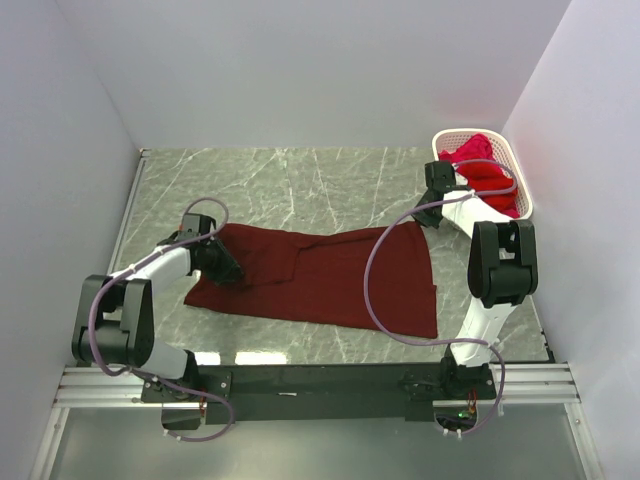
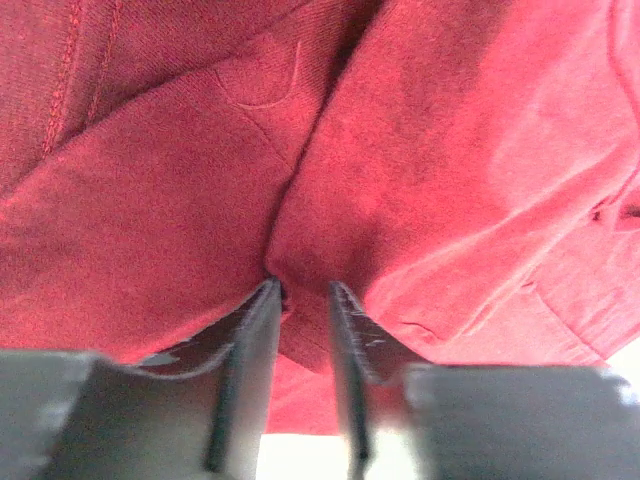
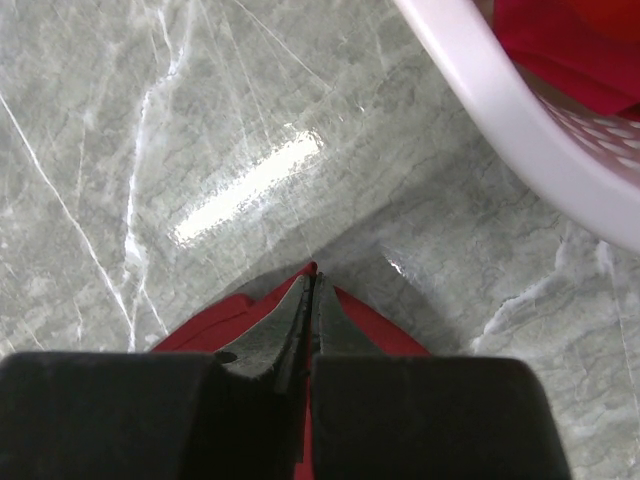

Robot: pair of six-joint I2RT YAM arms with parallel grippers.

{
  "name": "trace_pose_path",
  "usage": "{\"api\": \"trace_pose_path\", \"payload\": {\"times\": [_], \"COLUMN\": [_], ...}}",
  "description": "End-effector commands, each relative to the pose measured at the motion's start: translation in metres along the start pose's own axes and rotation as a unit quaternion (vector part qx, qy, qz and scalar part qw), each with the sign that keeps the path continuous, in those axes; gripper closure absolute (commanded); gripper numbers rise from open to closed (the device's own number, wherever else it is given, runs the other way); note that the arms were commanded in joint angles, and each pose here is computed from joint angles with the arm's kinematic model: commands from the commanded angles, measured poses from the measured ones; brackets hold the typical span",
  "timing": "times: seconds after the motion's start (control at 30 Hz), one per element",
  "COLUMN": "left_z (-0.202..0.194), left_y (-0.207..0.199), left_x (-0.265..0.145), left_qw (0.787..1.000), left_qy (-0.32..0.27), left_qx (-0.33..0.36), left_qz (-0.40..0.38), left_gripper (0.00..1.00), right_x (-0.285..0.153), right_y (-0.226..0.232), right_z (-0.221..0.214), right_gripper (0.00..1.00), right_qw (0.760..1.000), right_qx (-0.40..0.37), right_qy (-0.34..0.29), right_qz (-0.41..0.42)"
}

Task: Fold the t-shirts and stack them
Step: Fold the tshirt

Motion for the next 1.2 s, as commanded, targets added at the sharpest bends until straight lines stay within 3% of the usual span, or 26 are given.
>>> {"api": "trace_pose_path", "payload": {"times": [0.0, 0.27, 0.6, 1.17], "left_z": [0.006, 0.009, 0.053, 0.105], "left_y": [-0.013, -0.016, -0.041, -0.043], "left_x": [0.002, 0.004, -0.038, -0.094], "left_qw": [1.0, 1.0, 0.997, 0.987], "left_qy": [-0.003, 0.001, -0.068, -0.135], "left_qx": [0.013, 0.017, 0.029, -0.028], "left_qz": [-0.021, -0.022, -0.035, -0.087], "left_gripper": [0.7, 0.99, 0.99, 0.99], "right_x": [-0.008, -0.01, -0.027, -0.049], "right_y": [0.006, 0.008, 0.004, -0.021], "right_z": [0.01, 0.011, 0.009, -0.024], "right_gripper": [1.0, 1.0, 1.0, 1.0], "right_qw": [1.0, 1.0, 0.999, 0.998], "right_qx": [0.009, 0.008, 0.014, 0.043], "right_qy": [-0.023, -0.024, -0.037, -0.034], "right_qz": [0.015, 0.018, 0.032, 0.036]}}
Point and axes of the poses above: each gripper's point midway between its finger pads, its own x axis out along the fingers, its own y axis along the line the jaws close on, z = x × y, the point moved 3 cm from there along -x, back along the fingers, and after that the axes turned 3 degrees about -x, right-handed, at the moved point
